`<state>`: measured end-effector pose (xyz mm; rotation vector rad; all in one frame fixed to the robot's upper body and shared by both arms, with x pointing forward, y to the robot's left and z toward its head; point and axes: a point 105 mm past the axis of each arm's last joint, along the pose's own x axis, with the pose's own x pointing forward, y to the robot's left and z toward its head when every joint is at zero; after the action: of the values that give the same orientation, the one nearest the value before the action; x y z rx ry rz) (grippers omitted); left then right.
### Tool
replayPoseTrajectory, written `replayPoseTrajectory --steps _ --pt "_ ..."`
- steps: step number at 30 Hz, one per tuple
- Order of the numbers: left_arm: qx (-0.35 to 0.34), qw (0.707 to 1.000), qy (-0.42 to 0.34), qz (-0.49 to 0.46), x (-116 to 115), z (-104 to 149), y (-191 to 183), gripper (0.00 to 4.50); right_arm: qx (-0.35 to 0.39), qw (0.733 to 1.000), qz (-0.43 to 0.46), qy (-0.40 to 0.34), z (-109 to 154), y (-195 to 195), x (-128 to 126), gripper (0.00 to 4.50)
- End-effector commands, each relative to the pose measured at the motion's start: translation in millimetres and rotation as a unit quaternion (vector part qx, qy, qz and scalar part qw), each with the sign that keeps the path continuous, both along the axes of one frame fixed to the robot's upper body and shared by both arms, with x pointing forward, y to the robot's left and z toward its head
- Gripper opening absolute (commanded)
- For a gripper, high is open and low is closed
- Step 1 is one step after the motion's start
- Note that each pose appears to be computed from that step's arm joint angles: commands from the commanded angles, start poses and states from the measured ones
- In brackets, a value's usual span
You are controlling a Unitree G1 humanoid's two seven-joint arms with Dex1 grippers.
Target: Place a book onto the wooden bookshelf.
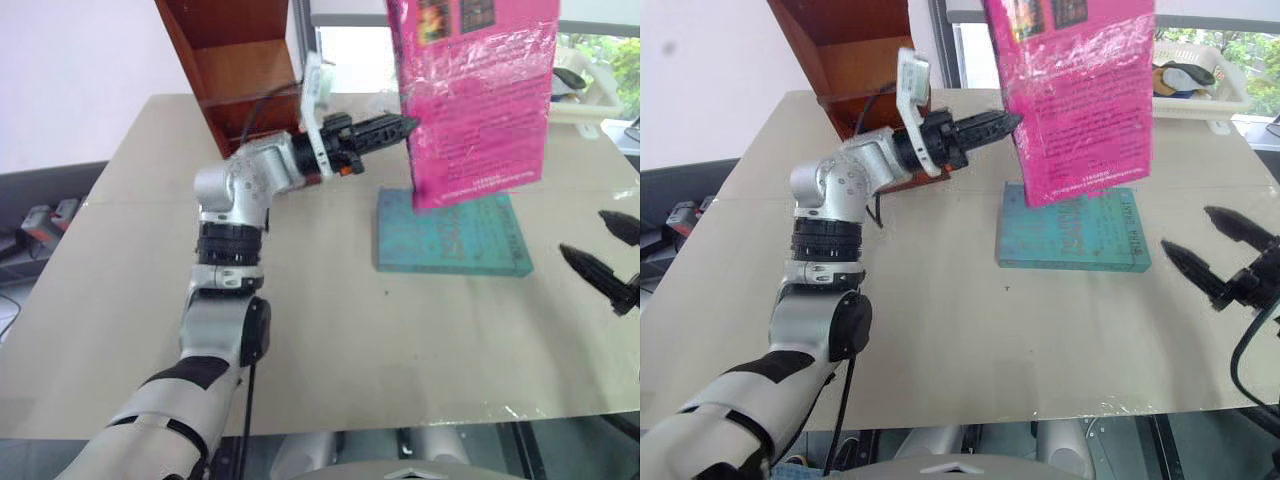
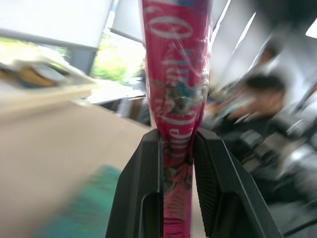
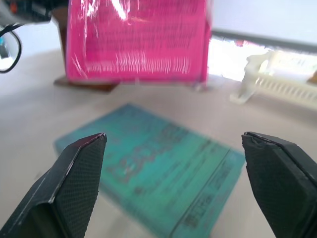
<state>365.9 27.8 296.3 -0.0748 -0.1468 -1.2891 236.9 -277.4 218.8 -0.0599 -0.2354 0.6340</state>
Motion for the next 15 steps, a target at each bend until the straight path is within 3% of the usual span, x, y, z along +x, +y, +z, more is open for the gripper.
replayPoseTrajectory --steps 1,9,15 --pt "0.061 0.975 -0.197 0.081 1 38 -5 0.44 0.047 0.998 0.03 -0.03 23 -18 -11 4.5" --pt "0.251 0.868 -0.398 0.158 14 50 -1 0.44 0.142 0.982 0.121 -0.01 39 -42 -16 4.5" --pt "0.321 0.796 -0.476 0.193 18 72 9 0.44 0.152 0.978 0.144 0.008 37 -43 -6 4.5"
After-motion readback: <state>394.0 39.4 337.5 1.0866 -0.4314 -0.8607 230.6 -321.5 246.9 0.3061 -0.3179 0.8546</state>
